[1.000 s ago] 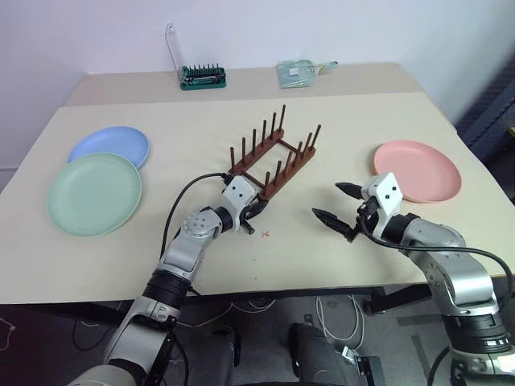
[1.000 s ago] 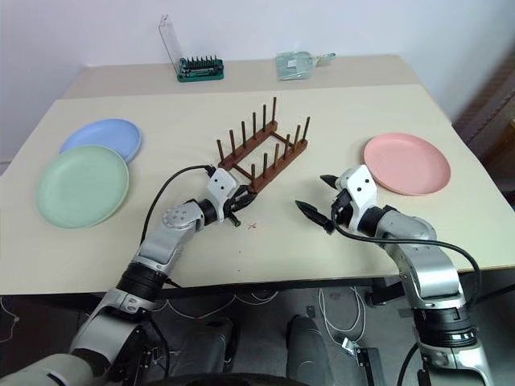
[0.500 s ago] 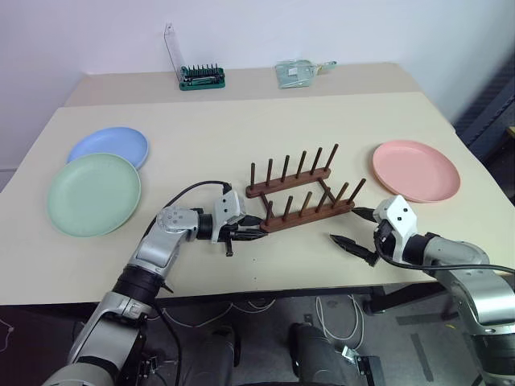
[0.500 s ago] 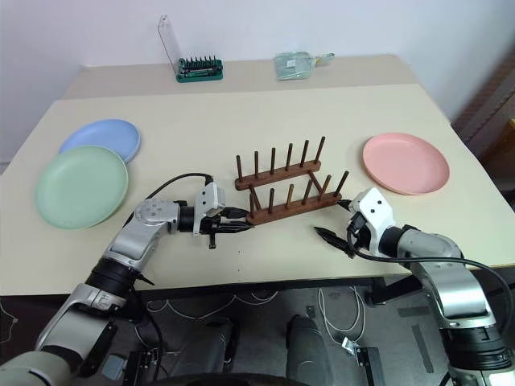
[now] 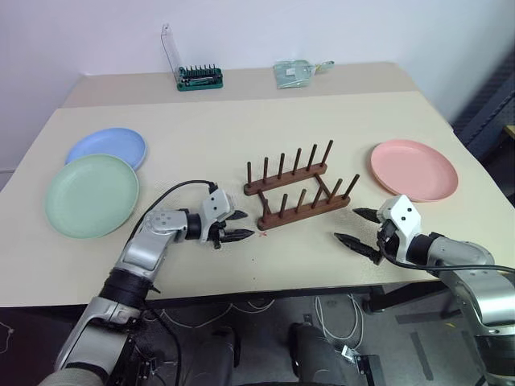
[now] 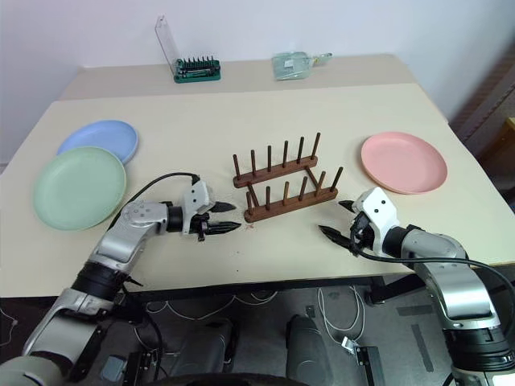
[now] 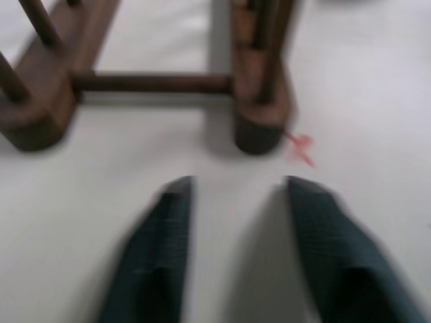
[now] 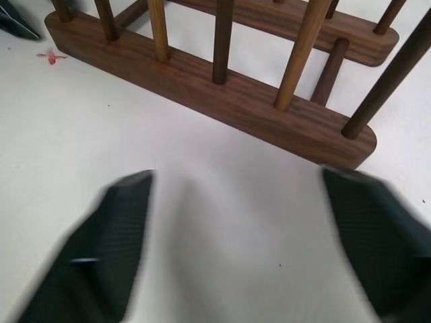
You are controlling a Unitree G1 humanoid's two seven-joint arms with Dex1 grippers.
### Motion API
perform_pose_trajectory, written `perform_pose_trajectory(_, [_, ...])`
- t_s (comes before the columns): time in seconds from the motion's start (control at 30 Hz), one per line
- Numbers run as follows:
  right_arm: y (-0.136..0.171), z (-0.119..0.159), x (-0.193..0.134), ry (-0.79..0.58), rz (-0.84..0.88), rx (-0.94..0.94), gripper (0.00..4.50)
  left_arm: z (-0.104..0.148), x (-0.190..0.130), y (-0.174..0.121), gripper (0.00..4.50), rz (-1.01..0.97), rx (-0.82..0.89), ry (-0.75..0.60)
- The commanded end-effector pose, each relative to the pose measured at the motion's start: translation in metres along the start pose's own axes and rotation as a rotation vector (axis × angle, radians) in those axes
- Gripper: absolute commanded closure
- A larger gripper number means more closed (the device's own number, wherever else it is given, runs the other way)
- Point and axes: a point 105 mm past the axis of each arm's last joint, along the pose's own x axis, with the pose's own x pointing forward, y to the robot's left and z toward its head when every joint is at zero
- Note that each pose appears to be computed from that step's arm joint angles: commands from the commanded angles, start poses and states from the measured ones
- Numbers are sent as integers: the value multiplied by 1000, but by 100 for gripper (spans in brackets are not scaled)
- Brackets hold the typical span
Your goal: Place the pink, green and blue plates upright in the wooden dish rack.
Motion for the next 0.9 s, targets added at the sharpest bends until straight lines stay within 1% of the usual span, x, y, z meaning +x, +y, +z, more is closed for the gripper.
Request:
perform_pose_trajectory(0.03, [-1,4,-1,16,9,-38,272,10,7,-27,438,-101,-1,-25])
perform_pose_trajectory(0.07, [-2,2,0,27,9,-47,328,12,14,-34,450,-115,-6,-19])
perform_pose_trajectory(0.13, [-3,0,3,40,4,-63,433,16,25,-47,450,-153,16,-17])
perform_pose_trajectory(0.17, [-5,0,5,45,-9,-74,442,17,29,-49,450,-153,20,-16])
perform_pose_trajectory(0.27, [-9,-1,12,64,-32,-97,442,20,41,-41,450,-91,8,-21])
perform_pose_trajectory(0.4, [-12,-4,18,90,-49,-123,442,20,44,-35,450,-47,9,-20])
perform_pose_trajectory(0.57, [-26,1,42,89,-145,-208,442,4,47,5,450,214,133,81])
perform_pose_trajectory(0.63, [-30,4,49,75,-166,-222,442,9,46,15,450,280,153,56])
perform_pose_trajectory(0.77, [-45,11,60,60,-241,-259,442,13,42,38,450,426,116,35])
perform_pose_trajectory(0.9, [-52,14,64,52,-270,-270,442,15,43,43,450,449,106,21])
